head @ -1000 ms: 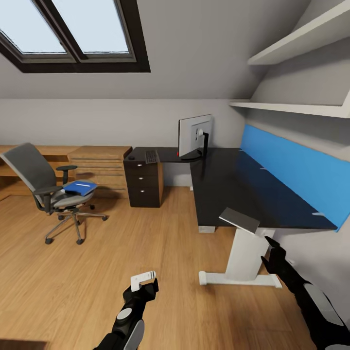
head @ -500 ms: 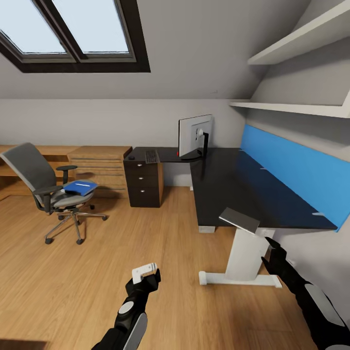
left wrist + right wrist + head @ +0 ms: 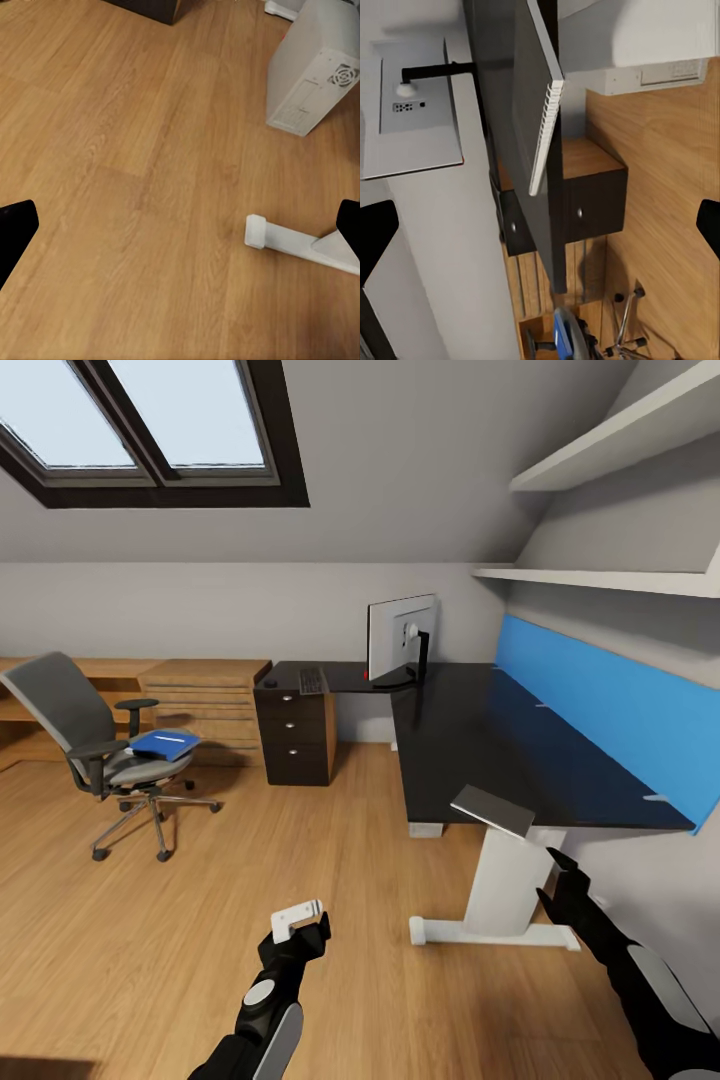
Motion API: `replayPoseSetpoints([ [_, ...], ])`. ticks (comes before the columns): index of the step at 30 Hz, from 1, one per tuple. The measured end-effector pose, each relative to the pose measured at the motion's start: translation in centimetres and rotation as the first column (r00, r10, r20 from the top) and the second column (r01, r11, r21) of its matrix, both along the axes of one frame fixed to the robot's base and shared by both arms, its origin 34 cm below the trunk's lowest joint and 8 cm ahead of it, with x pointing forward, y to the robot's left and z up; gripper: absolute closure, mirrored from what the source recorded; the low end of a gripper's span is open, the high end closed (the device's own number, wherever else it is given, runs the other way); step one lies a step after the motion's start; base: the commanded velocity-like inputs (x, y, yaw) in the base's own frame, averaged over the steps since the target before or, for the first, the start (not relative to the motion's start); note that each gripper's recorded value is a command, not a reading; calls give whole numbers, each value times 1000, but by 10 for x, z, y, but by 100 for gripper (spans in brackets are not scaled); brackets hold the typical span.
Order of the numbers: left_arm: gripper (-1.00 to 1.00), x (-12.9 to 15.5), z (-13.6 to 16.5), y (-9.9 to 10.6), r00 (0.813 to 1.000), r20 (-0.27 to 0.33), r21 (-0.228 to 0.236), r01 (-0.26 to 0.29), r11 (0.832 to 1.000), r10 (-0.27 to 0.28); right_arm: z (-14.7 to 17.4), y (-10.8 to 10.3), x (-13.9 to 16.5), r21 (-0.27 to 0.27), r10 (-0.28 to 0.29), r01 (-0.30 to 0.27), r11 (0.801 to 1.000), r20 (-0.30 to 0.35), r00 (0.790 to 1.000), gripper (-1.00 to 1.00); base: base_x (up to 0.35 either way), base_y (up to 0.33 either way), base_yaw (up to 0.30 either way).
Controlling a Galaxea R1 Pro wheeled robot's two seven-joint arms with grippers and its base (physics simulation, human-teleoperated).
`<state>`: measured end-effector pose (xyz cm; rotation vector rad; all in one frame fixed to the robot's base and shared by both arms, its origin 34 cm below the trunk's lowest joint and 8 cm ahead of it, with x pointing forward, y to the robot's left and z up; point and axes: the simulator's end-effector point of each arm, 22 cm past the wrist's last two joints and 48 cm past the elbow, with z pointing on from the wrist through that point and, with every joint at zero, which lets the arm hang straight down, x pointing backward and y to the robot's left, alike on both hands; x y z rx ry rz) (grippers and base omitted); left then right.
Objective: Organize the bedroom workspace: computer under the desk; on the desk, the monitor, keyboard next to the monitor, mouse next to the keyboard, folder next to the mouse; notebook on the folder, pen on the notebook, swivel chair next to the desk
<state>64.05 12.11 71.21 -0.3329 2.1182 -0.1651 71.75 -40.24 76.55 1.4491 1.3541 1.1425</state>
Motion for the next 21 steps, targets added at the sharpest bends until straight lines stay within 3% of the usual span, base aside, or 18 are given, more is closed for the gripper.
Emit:
replayPoseSetpoints([
  [7,-100,0,-1,4,1000,1,7,0,1000,0,-3,3,0,-22,9,-10,1000,-12,1000,-100,11,0,0],
  [21,-100,0,-2,6,1000,-1,12,2,1000,-2,-6,4,-1,-29,13,-14,999,-19,1000,-100,134,0,0],
])
